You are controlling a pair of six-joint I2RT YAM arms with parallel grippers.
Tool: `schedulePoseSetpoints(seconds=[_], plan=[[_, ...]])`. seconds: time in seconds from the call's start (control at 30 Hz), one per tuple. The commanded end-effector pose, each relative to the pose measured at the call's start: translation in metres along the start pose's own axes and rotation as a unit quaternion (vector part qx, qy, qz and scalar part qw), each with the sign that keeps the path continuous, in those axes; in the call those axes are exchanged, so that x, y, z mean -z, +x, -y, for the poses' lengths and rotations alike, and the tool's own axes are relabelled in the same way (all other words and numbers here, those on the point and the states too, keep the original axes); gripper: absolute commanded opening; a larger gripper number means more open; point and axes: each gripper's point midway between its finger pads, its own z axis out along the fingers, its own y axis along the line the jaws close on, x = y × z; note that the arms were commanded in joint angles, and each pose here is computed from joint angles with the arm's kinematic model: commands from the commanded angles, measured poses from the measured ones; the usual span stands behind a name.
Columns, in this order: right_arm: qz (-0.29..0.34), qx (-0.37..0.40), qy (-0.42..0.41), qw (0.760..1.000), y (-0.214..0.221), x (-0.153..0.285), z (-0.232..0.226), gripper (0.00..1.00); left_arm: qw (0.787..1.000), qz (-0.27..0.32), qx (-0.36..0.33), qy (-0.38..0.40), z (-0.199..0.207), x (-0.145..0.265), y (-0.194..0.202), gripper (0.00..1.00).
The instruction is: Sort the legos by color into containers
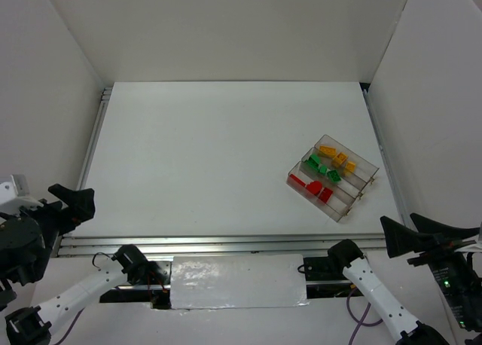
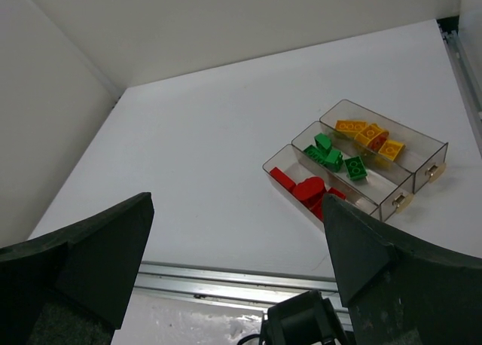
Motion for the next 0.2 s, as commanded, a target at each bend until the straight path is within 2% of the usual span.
schedulePoseSetpoints(seconds=[0.0,0.17], plan=[[0.001,0.0,0.001,1.0,-0.0007,-0.0053,0.0001,1.0,1.0,0.001,-0.006,0.001,0.0071,-0.0056,0.0011,1.0],[-0.005,-0.004,0.011,1.0,0.0061,-0.0095,0.0029,1.0,1.0,-0.007,-0.013,0.002,0.0138,-0.0134,0.0107,1.0]])
